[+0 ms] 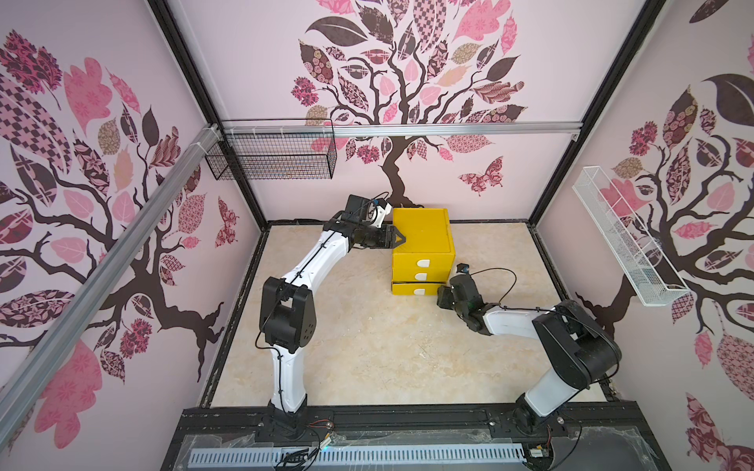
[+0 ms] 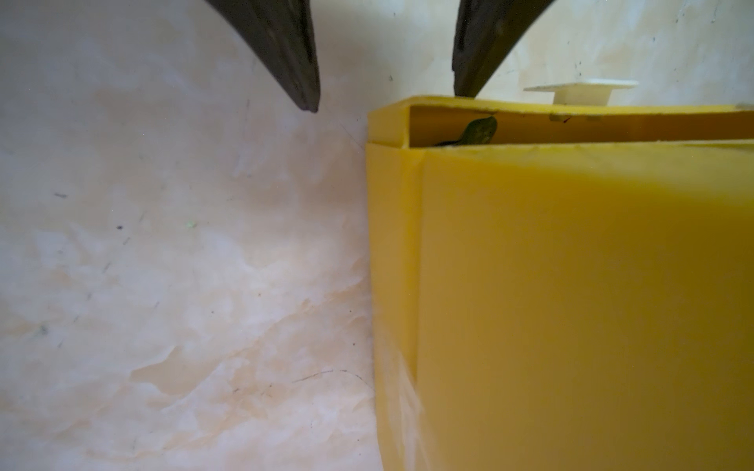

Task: Place the cookies into the drawer by color
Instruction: Close the drawer in the storage box.

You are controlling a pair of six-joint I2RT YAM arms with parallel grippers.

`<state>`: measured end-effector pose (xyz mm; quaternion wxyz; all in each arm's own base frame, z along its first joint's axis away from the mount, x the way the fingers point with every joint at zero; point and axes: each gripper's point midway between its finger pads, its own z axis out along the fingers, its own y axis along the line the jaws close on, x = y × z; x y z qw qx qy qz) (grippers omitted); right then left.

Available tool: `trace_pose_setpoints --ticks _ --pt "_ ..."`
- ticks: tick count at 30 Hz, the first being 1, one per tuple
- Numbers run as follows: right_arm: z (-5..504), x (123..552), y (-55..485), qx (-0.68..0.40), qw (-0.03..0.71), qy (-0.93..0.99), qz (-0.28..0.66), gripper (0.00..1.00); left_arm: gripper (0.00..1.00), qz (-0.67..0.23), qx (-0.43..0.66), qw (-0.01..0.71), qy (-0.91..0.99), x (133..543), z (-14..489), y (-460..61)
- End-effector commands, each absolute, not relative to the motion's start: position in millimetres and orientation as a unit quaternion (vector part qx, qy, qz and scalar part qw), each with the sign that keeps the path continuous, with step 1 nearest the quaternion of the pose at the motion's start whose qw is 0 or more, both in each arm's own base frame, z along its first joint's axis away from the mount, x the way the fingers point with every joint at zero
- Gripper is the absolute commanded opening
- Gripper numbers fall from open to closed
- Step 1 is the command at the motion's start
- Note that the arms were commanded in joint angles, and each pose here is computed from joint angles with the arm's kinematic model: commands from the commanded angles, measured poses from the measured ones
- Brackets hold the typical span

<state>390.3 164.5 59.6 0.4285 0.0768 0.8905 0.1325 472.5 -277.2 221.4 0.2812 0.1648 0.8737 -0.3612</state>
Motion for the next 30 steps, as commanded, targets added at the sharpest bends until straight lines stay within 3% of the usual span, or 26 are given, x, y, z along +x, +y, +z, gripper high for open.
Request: trace_pose_setpoints --ticks 1,11,23,25,26,30 --pt "80 415 172 0.093 0.474 0.862 0.155 0.55 0.62 -0.333 0.155 0.203 0.908 452 163 -275" --pt "81 420 172 0.092 0.479 0.859 0.156 0.54 0.63 -0.331 0.158 0.206 0.907 452 165 -275" --pt "98 374 152 0.107 0.448 0.874 0.156 0.58 0.81 -0.302 0.172 0.267 0.899 446 206 -259" --pt "105 363 147 0.103 0.449 0.874 0.156 0.59 0.87 -0.292 0.179 0.287 0.894 442 219 -254" --pt "109 359 145 0.099 0.45 0.874 0.155 0.6 0.97 -0.287 0.186 0.298 0.891 441 225 -252" --pt "131 340 127 0.087 0.466 0.871 0.13 0.65 0.97 -0.255 0.205 0.344 0.88 432 250 -235"
